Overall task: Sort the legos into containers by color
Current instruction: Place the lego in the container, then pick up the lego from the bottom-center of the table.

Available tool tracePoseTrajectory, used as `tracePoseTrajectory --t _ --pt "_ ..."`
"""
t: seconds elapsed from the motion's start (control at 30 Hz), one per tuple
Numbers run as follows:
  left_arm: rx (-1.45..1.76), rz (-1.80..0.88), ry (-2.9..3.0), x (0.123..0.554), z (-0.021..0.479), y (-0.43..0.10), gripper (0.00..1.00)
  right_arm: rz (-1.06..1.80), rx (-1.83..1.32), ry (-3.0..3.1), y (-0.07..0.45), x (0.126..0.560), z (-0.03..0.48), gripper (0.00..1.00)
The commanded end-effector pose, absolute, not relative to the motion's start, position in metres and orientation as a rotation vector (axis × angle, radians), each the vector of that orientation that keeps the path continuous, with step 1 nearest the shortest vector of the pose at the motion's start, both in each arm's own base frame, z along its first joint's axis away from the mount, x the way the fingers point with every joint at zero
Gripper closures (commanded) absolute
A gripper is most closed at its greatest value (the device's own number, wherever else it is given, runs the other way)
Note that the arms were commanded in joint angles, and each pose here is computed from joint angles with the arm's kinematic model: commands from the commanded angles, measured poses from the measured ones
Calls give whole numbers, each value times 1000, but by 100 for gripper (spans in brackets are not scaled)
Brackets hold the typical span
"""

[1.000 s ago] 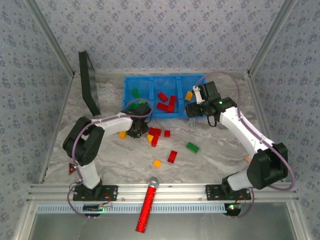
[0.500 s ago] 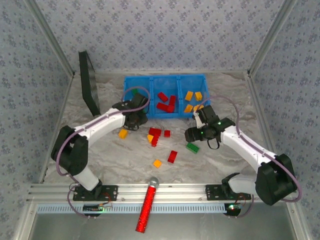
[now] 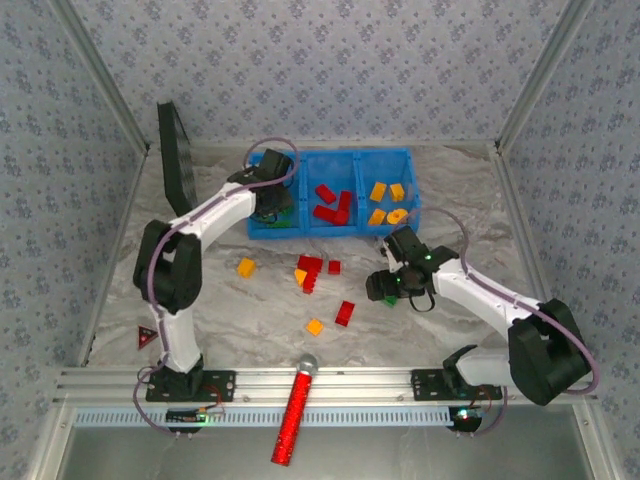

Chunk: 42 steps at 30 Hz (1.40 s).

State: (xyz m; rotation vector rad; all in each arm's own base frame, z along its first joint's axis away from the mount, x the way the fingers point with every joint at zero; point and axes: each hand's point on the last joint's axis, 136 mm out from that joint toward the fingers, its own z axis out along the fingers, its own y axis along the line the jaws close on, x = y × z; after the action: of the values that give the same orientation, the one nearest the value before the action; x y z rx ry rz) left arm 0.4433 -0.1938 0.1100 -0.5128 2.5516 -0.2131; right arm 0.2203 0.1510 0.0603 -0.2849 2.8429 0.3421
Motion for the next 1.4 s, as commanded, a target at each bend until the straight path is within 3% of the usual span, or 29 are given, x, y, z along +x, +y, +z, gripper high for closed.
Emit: tracePoseTrajectory --t 0.0,0.3,0.67,1.17,1.37 --pt "-474 -214 2571 455 102 -197 72 304 -237 2881 148 210 53 22" --pt "-470 -226 2591 460 90 -203 70 272 -250 2931 148 194 40 22" --pt "-456 -247 2581 458 100 -204 40 209 -268 2930 144 196 39 22" --pt "-433 -318 2531 450 134 -204 36 89 -376 2906 137 209 42 22" --pt "-398 -335 2496 443 157 -200 35 117 -403 2930 145 214 41 18"
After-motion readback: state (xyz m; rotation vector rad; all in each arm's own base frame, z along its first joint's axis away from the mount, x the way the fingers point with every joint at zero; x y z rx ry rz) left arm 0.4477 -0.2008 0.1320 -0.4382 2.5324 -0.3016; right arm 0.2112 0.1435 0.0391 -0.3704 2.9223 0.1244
